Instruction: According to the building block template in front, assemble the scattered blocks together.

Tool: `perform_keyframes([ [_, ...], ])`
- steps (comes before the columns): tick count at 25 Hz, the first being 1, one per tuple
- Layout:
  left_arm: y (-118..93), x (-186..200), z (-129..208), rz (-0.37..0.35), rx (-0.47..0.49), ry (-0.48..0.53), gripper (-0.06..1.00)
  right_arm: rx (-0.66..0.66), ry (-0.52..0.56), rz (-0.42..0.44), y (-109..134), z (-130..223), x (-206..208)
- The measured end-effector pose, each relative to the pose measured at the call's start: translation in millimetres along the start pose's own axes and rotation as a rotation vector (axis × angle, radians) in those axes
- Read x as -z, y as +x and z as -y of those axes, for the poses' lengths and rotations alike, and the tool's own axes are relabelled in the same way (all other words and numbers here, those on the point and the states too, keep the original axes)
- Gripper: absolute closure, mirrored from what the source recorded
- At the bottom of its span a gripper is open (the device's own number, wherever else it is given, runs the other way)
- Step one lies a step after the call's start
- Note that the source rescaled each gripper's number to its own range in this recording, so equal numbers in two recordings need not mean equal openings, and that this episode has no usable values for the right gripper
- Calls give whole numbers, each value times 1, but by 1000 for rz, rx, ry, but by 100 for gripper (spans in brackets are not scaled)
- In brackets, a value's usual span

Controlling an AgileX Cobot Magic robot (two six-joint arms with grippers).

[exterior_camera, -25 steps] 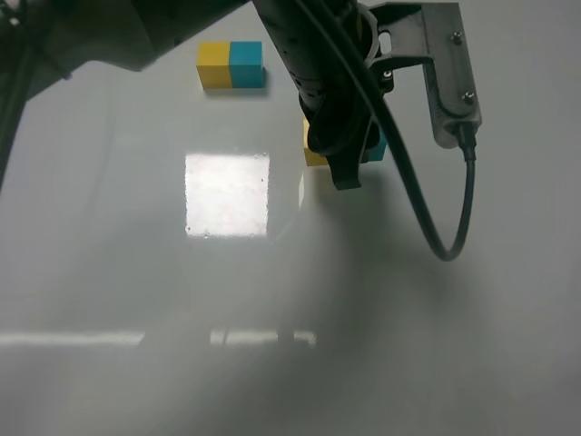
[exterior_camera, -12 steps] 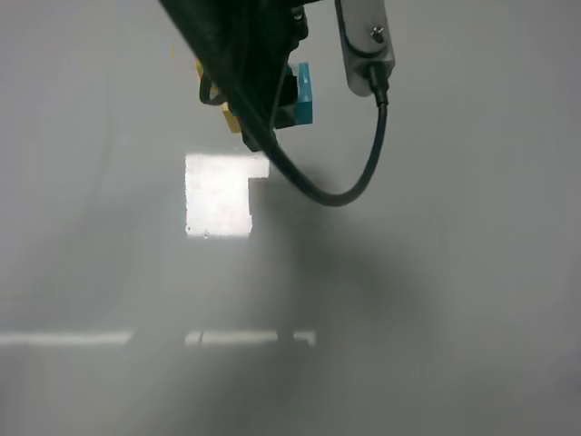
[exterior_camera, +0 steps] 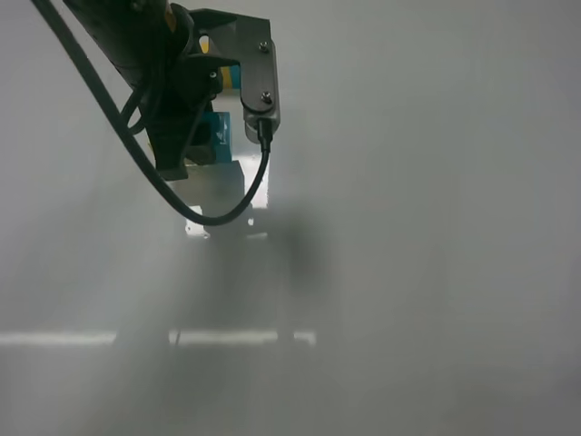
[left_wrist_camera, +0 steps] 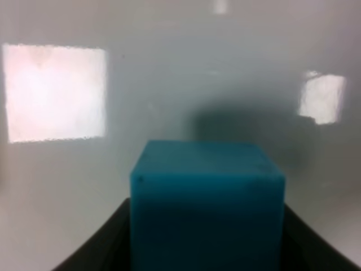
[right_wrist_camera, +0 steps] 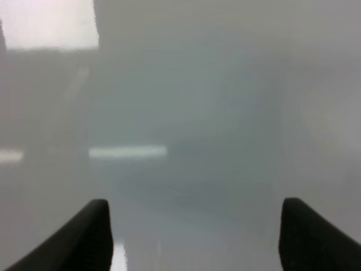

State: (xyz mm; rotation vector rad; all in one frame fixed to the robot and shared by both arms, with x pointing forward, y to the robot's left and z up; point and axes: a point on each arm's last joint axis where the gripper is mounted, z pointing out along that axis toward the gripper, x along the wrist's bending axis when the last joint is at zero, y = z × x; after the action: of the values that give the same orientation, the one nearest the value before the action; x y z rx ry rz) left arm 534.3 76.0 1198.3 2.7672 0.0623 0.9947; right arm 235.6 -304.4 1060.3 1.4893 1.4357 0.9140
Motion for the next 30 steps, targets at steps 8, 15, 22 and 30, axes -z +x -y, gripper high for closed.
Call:
perform_keyframes([
  [8, 0, -26, 2, 42, 1, 38, 93, 0, 0, 0, 0, 0, 0],
  [15, 0, -28, 1, 45, 0, 40, 93, 0, 0, 0, 0, 0, 0],
  [22, -1, -29, 0, 47, 54, 31, 7, 0, 0, 0, 0, 0, 0],
  [30, -4, 10, -5, 32, 42, -70, -5, 0, 0, 0, 0, 0, 0],
])
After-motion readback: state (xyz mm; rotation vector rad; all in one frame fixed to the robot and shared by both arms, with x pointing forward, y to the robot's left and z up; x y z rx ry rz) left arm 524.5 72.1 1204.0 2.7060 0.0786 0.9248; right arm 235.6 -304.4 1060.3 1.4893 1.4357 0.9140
